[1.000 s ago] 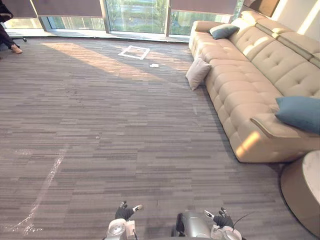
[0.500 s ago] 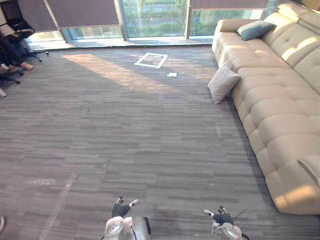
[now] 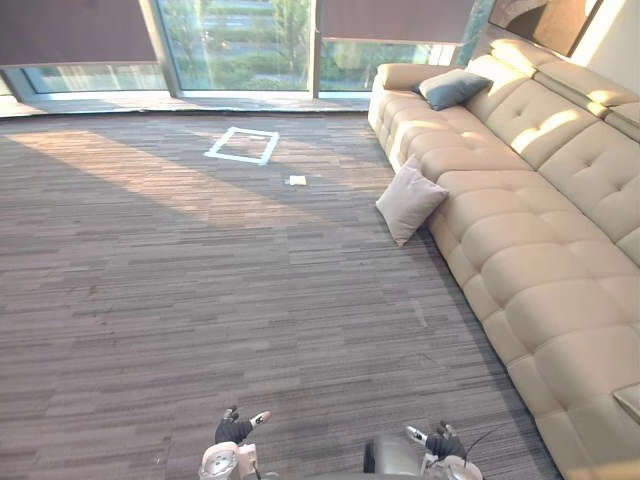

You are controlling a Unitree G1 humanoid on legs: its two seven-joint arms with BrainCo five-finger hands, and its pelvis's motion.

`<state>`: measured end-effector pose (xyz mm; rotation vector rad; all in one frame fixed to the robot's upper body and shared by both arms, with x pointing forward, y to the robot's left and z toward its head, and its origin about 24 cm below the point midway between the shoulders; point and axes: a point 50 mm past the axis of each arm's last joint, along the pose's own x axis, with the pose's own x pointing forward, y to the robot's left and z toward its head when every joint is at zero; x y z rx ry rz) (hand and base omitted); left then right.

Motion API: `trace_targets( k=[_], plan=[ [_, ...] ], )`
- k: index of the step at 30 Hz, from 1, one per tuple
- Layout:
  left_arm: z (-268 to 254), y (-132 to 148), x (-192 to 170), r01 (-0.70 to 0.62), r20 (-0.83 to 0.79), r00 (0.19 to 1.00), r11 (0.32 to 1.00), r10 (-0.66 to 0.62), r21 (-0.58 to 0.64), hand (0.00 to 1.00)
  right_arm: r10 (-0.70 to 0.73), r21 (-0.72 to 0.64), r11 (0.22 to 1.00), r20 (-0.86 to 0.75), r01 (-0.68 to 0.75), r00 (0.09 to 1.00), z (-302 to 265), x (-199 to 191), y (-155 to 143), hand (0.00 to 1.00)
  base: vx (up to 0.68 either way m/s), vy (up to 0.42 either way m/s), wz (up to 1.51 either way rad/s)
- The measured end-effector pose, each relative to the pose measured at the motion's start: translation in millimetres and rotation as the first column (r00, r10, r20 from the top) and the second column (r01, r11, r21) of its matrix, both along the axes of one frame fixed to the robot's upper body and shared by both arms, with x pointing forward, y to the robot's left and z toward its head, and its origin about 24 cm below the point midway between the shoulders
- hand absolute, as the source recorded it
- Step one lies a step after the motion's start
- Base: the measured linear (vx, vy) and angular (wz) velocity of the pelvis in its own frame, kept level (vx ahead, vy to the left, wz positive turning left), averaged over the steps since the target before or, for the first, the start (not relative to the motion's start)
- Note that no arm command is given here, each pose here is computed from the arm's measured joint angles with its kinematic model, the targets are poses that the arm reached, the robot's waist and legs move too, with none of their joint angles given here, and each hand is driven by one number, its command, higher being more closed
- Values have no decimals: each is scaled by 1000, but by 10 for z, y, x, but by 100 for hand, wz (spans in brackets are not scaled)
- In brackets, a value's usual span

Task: Pick up cushions and gather them together orderly.

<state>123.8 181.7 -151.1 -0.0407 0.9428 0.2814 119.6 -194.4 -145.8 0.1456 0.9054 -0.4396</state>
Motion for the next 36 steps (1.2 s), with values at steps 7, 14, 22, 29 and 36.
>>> trace_targets(
  k=[7,14,22,29,36],
  plan=[
    [-21,-241,18,19,-5,1000,998,-19,-64,0,-29,-36,999,-3,29,1000,26,7,-187,0,675,-149,55],
    [76,-17,91,-62,72,995,998,64,-24,0,52,-5,999,-6,-52,999,14,71,22,0,565,-94,-40],
    [110,-40,146,-57,107,992,998,60,-25,0,79,10,997,-38,-78,996,-27,16,127,0,613,182,-73],
    [65,65,97,-45,59,997,999,45,5,0,107,2,994,-24,-107,994,-16,9,188,0,569,307,-40],
    [17,-35,55,-6,21,1000,1000,6,-14,0,104,-33,994,7,-104,995,33,62,86,0,455,70,-5]
  ],
)
